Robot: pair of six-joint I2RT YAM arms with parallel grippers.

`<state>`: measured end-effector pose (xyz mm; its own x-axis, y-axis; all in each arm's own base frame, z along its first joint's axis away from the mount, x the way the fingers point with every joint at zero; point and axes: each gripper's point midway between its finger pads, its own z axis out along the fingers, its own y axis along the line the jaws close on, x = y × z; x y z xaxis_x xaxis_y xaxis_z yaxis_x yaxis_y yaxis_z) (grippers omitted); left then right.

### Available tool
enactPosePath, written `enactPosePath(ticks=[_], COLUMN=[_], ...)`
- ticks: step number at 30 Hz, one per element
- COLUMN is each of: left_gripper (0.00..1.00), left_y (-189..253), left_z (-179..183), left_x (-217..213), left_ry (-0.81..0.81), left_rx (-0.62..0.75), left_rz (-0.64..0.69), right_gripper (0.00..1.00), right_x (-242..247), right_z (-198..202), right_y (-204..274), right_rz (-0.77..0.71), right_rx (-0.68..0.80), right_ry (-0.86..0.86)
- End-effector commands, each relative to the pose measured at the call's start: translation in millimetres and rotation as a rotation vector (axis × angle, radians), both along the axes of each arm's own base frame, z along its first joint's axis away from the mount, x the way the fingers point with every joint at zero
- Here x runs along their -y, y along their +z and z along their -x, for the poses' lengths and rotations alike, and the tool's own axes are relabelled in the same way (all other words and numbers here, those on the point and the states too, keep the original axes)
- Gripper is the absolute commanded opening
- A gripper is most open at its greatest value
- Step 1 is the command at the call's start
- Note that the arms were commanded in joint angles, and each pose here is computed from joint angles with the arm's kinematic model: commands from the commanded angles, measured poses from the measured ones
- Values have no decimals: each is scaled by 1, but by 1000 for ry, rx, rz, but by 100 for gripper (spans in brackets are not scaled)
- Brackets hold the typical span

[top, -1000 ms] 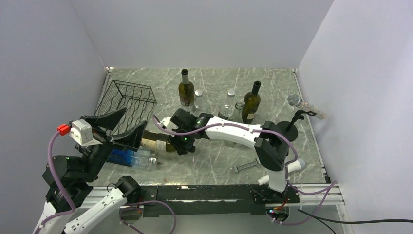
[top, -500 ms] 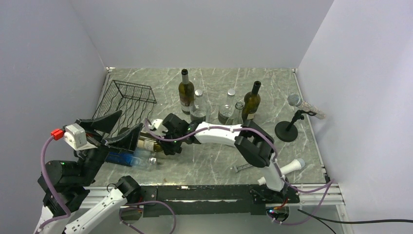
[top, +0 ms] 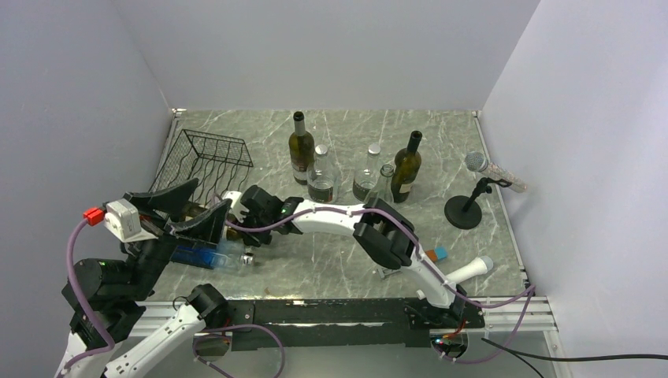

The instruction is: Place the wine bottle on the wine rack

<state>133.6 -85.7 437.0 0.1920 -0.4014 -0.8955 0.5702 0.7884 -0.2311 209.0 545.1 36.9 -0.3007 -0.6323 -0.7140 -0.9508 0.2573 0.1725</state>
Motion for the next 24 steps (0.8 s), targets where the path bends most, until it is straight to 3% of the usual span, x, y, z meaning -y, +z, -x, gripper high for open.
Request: enactPosePath(ticks=[1, 18, 24], left_gripper=[99, 99, 99], left_y=[1, -6, -7], left_z=[-1, -1, -1], left_x=[-3, -8, -9], left_ry=[11, 31, 33], left_rx=[-21, -54, -57], left_rz=[20, 25, 25], right_gripper=[0, 0, 10], right_x=[-60, -80, -78], right_z=[-8, -1, -8], right_y=[77, 64, 65], right_rz=[-240, -210, -187], right_rx=[182, 333, 435], right_ry=[31, 55, 69])
